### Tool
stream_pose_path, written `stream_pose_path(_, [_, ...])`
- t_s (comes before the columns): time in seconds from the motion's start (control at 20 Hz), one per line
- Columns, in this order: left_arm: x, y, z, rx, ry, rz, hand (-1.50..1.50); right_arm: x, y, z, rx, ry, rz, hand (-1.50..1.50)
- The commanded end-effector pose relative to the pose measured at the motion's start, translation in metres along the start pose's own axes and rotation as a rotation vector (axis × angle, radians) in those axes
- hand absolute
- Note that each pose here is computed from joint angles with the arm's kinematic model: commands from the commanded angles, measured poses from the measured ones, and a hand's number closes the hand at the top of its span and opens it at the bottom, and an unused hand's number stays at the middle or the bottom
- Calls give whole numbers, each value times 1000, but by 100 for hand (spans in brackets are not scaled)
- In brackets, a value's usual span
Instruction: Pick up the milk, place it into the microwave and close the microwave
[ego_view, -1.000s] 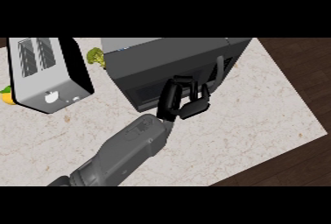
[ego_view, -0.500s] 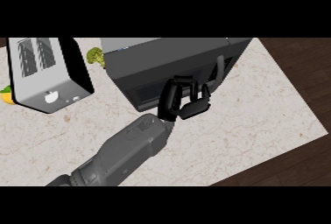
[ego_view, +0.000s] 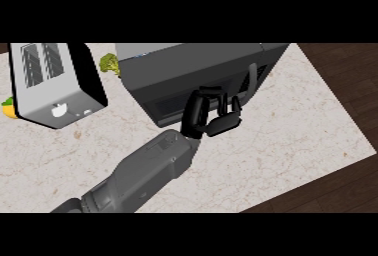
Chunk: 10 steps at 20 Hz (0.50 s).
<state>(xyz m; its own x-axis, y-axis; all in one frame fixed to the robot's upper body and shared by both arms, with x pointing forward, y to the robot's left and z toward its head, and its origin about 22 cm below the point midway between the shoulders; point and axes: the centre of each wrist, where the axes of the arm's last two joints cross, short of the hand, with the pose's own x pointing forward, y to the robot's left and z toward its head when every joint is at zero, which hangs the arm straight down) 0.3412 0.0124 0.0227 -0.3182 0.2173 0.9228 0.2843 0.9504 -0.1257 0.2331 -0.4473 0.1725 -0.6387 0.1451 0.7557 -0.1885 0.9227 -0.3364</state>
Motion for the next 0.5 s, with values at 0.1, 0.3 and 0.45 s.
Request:
stream_pose_path(0.1, [9,3,-25,15,-12,-22,150,-2,-10,-2,-8,-13,-31,-150])
stream_pose_path(0.3, [8,4,-24,17,-2,-16,150,-3,-18,-4,-26,-26,-45,-150])
stream_pose_path(0.45, [10,1,-25,8,-5,-6,150,-6,-22,-3,-26,-16,-62,-150])
